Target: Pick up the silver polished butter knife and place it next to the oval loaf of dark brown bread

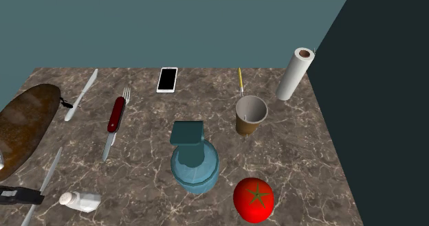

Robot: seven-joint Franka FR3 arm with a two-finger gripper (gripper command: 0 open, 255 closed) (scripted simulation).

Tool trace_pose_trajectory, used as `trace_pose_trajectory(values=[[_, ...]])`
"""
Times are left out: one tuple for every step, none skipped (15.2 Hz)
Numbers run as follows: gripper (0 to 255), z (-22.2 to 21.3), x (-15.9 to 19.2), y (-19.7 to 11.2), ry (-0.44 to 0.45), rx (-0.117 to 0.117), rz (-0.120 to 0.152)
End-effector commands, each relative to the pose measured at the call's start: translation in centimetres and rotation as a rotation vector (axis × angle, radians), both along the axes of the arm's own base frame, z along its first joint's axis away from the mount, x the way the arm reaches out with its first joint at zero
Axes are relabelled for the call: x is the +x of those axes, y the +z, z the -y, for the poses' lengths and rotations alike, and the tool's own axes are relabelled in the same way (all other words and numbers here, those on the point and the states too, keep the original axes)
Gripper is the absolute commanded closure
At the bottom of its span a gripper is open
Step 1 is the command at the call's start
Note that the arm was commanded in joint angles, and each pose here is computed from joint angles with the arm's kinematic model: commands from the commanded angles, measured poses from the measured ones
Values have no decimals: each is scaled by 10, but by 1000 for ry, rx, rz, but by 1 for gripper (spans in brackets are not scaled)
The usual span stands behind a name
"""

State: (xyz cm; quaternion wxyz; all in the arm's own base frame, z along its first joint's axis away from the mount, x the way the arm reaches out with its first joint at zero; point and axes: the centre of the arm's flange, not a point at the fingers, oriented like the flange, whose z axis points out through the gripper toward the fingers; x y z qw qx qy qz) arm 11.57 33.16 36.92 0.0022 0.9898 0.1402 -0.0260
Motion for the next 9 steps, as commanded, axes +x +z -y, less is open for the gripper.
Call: trace_pose_trajectory(values=[[0, 0, 0, 0, 0, 0, 0], [0, 0, 0, 0, 0, 0, 0], [0, 0, 1, 13, 0, 0, 0], [0, 0, 1, 26, 0, 0, 0], [0, 0, 2, 40, 0, 0, 0], [0, -1, 3, 50, 0, 0, 0], [0, -1, 3, 50, 0, 0, 0], [0, -1, 3, 50, 0, 0, 0], [0, -1, 3, 50, 0, 0, 0]])
